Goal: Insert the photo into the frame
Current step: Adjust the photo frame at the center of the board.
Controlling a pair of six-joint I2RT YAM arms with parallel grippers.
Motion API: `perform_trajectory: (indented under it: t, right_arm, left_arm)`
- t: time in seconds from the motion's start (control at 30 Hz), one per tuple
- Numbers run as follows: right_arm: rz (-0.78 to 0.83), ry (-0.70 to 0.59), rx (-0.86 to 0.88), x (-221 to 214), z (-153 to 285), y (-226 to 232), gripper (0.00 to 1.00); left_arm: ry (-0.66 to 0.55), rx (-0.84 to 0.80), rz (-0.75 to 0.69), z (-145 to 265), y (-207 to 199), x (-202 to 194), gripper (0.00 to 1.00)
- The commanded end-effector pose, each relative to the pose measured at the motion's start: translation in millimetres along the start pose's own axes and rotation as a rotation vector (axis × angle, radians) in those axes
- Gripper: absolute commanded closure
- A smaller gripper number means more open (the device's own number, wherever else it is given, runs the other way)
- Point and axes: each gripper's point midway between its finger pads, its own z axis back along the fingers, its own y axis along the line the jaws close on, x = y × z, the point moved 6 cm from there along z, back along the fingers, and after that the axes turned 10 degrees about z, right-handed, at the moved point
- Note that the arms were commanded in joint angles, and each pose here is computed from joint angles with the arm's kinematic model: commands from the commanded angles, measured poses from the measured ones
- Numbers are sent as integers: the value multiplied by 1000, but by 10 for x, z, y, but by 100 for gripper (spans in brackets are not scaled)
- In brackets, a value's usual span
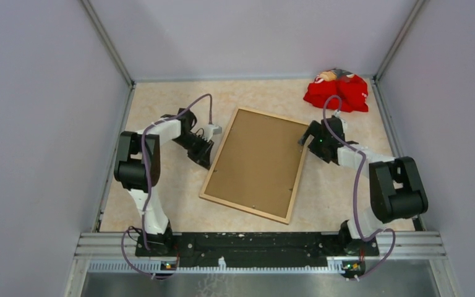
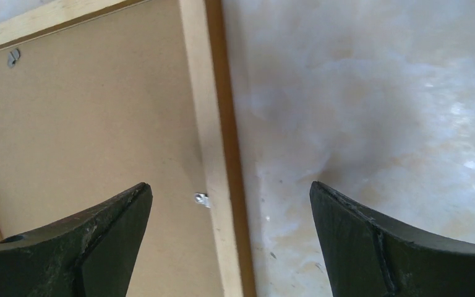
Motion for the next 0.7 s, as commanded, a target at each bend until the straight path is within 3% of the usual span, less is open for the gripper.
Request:
perform_trajectory:
  t: [0.0,0.13,0.4,0.67]
  right_arm:
    - [-30,-4,186,184,-182,363,1]
    - [-9,44,291,231,-407,698,1]
    - [201,133,477,56,-625,1767,1]
    - [351,190,567,-10,-681,2297,1]
  left_arm:
    - [111,65,-127,-173,-77,-239,72]
    - [188,63,-214,-298,-284,-352,72]
    - [315,-57,-330,-499,-730,-580,71]
    - [381,-212,-363,-586,-1083,-656,56]
